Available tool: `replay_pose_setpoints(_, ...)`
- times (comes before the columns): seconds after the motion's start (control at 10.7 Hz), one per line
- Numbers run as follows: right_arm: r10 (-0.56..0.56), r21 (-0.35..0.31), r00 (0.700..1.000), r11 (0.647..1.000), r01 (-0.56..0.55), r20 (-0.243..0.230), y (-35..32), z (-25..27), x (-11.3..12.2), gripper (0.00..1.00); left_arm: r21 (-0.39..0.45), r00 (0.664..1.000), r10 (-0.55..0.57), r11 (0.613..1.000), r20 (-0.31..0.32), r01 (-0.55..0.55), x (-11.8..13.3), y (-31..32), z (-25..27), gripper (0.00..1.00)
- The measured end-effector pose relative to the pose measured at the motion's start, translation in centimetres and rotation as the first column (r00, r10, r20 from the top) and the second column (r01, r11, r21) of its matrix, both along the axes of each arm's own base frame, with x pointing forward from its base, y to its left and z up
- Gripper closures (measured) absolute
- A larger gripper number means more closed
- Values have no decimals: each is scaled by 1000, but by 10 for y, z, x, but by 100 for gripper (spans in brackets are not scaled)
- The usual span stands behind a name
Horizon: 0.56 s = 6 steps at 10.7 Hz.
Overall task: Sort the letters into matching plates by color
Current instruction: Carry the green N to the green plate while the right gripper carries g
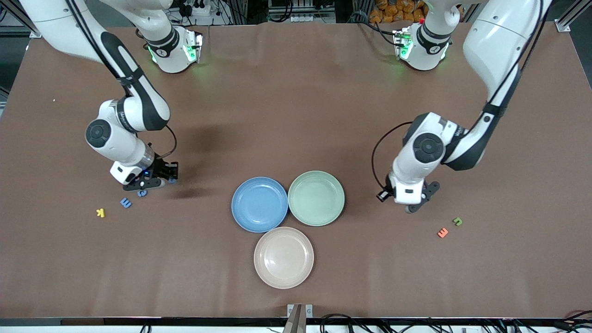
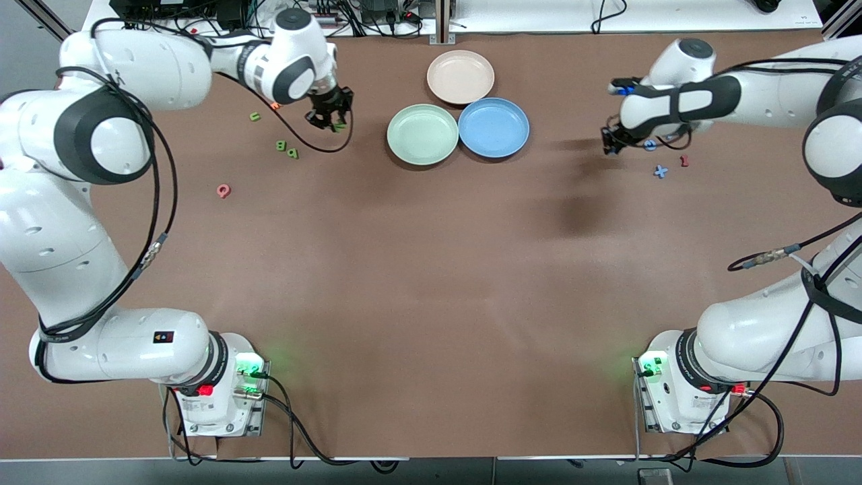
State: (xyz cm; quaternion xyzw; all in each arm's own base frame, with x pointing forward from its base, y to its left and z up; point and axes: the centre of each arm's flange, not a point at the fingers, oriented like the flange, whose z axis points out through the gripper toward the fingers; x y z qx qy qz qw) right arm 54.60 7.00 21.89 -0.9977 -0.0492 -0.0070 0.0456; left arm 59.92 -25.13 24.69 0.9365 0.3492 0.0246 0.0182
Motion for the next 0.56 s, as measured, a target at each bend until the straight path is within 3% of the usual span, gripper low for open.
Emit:
replay_pose_setpoints(0.28, -65, 22, 997, 998, 64, 35, 72, 33, 18, 74, -21, 1000, -5, 1000, 13, 5, -15, -59, 4, 67)
replay_pose_setpoints(0.56, -92, 107, 995, 990, 87, 45, 130, 51, 23, 74, -50, 1000, -9, 999, 17, 10, -27, -112, 0, 67)
